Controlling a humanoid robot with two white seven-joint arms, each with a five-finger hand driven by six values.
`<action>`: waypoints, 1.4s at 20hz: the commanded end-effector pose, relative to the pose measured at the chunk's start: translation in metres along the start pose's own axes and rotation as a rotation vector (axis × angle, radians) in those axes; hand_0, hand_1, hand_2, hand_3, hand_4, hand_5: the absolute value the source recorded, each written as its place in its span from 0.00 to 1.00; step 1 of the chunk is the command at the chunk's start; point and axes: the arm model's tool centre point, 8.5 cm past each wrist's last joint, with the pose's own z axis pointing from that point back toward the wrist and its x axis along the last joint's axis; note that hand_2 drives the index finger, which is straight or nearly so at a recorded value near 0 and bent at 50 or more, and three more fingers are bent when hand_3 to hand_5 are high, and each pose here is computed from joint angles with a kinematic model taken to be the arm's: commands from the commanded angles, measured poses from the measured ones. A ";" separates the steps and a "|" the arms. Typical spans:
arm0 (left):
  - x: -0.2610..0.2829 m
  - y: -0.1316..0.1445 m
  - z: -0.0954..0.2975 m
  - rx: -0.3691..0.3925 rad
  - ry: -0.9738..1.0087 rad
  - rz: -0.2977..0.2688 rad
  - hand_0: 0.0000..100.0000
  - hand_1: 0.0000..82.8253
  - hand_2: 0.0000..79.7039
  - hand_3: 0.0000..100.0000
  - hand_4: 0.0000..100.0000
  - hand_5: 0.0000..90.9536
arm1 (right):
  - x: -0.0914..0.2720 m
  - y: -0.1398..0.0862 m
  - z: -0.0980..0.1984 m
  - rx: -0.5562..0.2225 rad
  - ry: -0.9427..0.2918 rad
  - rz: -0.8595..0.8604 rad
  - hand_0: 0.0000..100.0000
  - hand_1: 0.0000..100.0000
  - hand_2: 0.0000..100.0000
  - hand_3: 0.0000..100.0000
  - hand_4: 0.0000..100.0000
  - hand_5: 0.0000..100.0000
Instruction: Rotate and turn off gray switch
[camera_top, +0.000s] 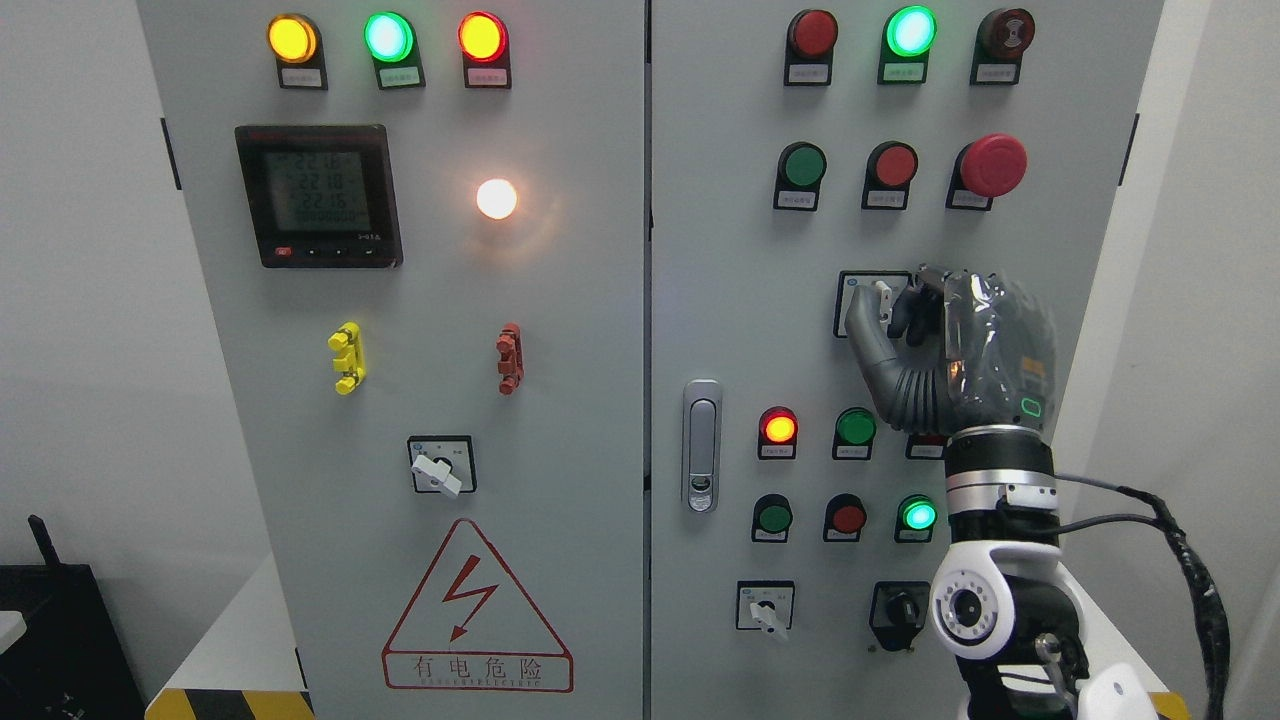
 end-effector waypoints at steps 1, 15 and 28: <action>-0.009 0.000 0.001 -0.001 0.028 0.022 0.12 0.47 0.00 0.00 0.00 0.00 | 0.004 -0.004 0.003 -0.009 -0.014 -0.008 0.53 0.31 0.76 0.90 0.69 0.81; -0.008 0.000 0.001 -0.001 0.024 0.020 0.12 0.47 0.00 0.00 0.00 0.00 | 0.007 -0.019 0.017 -0.047 -0.042 -0.010 0.45 0.36 0.76 0.90 0.69 0.81; -0.009 0.000 0.001 -0.002 0.028 0.022 0.12 0.47 0.00 0.00 0.00 0.00 | 0.007 -0.046 0.056 -0.160 -0.206 -0.005 0.39 0.42 0.69 0.93 0.75 0.78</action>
